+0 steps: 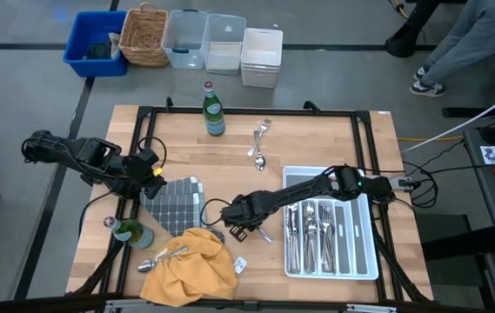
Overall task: Sort silverware
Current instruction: Stack the silver knife into the white utensil tray with the other silver knives
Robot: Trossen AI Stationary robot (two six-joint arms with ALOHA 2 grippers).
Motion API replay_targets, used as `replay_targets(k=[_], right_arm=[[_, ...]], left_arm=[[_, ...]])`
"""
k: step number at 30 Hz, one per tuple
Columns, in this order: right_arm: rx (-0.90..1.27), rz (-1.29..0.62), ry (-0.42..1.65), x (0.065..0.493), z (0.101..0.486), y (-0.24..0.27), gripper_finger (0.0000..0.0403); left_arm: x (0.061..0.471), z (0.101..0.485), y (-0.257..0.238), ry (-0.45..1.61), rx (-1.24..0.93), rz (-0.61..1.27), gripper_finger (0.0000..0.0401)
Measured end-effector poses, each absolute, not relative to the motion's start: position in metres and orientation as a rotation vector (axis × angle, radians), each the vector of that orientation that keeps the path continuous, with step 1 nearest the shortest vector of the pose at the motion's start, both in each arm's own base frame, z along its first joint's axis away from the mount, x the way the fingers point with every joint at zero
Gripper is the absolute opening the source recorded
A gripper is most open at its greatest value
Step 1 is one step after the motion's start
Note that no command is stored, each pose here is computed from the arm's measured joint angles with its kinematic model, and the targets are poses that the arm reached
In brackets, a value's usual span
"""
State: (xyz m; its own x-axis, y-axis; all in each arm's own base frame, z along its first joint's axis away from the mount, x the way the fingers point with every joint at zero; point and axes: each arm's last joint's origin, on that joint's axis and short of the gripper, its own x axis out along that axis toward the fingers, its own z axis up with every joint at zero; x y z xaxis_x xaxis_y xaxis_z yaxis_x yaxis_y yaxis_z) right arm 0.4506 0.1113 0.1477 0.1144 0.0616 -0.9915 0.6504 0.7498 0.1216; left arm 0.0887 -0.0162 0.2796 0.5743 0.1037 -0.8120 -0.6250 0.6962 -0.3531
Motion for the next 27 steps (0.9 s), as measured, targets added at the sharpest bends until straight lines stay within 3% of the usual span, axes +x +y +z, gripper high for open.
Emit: replay_targets(k=[14, 27], right_arm=[[0.676, -0.438, 1.350, 0.464, 0.181, 0.108, 0.0051], [0.633, -0.511, 1.502, 0.444, 0.238, 0.105, 0.0051]], left_arm=[[0.089, 0.280, -0.016, 0.861, -0.683, 0.468, 0.0088], [0.089, 0.280, -0.016, 0.864, -0.665, 0.459, 0.0088]])
